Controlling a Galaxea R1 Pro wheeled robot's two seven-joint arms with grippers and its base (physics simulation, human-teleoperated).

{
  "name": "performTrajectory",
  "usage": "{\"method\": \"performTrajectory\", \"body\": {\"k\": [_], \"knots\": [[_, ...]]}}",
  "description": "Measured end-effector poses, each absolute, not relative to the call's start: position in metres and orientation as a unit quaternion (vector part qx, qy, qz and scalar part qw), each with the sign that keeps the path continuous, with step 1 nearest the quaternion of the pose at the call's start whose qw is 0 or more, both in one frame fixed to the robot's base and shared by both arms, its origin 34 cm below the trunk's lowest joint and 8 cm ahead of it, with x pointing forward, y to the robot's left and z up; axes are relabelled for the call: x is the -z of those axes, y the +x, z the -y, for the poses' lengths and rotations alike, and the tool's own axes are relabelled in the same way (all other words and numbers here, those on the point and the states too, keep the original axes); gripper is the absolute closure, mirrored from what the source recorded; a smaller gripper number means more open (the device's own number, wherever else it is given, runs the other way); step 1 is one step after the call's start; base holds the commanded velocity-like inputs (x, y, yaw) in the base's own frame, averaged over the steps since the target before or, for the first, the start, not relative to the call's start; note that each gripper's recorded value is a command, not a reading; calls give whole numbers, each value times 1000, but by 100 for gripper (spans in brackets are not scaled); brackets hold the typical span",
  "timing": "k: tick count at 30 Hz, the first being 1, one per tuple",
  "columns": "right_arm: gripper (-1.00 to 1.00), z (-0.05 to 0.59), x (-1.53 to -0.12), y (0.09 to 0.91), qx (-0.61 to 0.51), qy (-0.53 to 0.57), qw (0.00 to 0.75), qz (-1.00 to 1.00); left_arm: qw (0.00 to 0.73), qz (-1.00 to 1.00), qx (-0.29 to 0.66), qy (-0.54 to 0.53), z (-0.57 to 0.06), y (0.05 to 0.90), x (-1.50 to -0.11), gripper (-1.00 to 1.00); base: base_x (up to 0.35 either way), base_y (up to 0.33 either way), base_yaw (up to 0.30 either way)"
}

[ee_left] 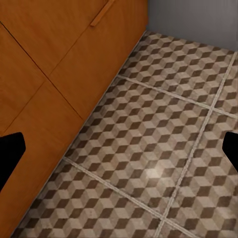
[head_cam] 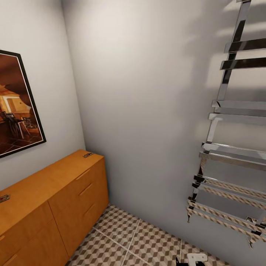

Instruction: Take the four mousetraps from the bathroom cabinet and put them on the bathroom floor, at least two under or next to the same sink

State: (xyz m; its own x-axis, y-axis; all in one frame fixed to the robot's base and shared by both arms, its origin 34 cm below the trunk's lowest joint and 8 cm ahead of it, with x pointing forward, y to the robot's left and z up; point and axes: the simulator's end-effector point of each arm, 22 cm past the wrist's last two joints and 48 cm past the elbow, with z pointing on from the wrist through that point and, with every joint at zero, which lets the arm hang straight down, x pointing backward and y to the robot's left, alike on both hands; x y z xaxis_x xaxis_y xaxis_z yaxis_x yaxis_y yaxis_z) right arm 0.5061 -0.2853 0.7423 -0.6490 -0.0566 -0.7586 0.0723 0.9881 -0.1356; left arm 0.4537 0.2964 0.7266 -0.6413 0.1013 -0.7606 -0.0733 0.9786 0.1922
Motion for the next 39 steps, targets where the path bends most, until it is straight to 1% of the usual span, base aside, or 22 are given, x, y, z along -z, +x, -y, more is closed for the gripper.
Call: {"method": "performTrajectory", "body": {"k": [13, 19, 20, 21, 37, 39], "knots": [[-100, 286, -742, 506, 77, 4, 418, -905, 422, -901, -104, 6, -296, 453, -726, -100, 0, 0, 0], [-100, 287, -742, 505, 78, 4, 418, -905, 409, -906, -104, 5, -295, 450, -722, -100, 0, 0, 0], [-100, 287, -742, 505, 78, 4, 418, -905, 381, -918, -106, 8, -295, 442, -712, -100, 0, 0, 0], [-100, 287, -742, 505, 78, 4, 418, -905, 378, -920, -106, 9, -294, 441, -711, -100, 0, 0, 0], [-100, 287, -742, 505, 78, 4, 418, -905, 370, -924, -100, 10, -288, 444, -710, -100, 0, 0, 0], [-100, 287, -742, 505, 78, 4, 418, -905, 358, -928, -100, 11, -287, 443, -707, -100, 0, 0, 0]]}}
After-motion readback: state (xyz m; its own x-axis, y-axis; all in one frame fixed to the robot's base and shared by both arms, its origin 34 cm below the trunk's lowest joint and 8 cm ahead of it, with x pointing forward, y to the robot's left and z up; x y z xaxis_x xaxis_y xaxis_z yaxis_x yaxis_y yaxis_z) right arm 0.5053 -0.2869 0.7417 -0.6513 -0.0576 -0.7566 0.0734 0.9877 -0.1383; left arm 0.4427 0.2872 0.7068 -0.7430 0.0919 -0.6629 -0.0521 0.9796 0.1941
